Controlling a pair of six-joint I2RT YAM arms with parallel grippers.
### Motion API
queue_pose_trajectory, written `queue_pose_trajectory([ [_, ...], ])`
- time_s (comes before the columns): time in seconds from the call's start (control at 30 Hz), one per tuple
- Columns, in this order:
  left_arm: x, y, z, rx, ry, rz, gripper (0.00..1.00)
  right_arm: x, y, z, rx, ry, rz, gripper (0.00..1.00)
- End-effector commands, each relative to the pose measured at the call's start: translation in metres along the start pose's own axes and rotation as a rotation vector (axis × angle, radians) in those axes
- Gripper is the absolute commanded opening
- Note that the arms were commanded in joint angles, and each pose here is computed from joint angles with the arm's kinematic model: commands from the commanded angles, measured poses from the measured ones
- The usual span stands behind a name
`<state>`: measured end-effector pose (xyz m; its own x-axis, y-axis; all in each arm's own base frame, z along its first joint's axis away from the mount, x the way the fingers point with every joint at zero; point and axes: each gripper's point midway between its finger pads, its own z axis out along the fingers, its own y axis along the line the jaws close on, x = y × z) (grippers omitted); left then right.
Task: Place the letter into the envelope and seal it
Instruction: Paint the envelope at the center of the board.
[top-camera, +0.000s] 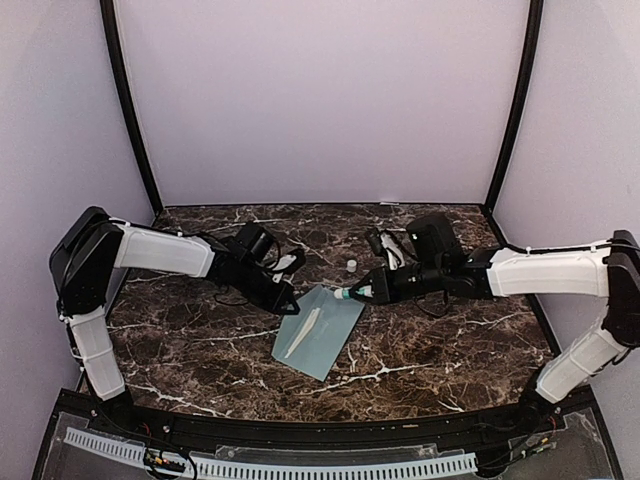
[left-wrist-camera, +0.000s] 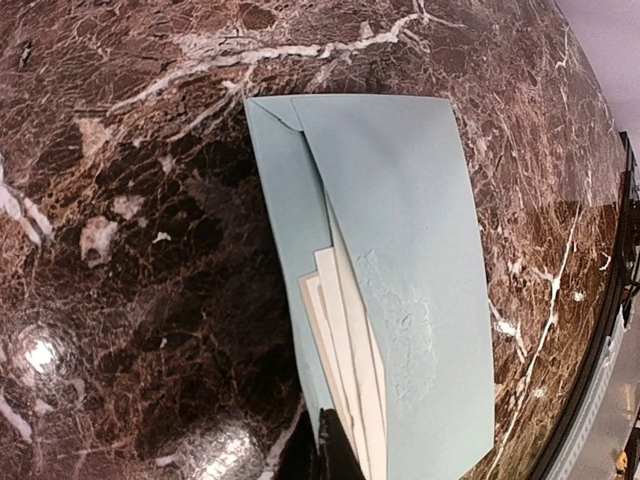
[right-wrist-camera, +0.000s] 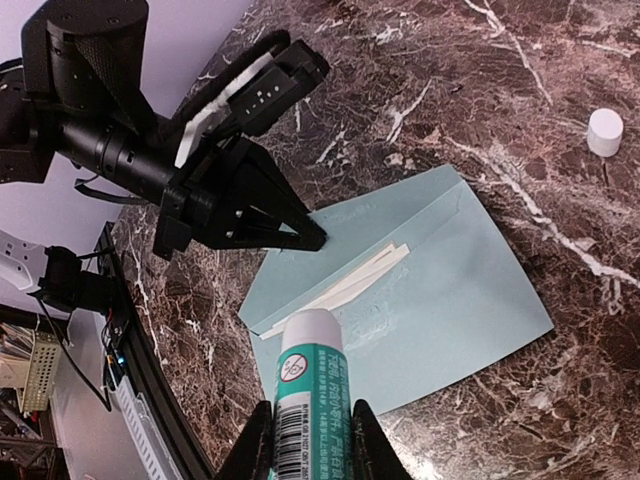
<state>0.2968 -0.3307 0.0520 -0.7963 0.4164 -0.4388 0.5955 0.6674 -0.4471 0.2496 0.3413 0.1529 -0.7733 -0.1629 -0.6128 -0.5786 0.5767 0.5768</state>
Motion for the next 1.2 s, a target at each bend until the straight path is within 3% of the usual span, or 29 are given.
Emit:
queue_pose_trajectory([
  [0.0, 0.003, -0.002, 0.001, 0.012, 0.025, 0.006, 0.00, 0.001, 0.015, 0.011, -0.047, 0.013, 0.018, 0.05],
  [1.17, 0.002, -0.006, 0.010, 0.031, 0.037, -0.002, 0.00, 0.037, -0.026, 0.083, 0.135, 0.219, 0.076, 0.01],
])
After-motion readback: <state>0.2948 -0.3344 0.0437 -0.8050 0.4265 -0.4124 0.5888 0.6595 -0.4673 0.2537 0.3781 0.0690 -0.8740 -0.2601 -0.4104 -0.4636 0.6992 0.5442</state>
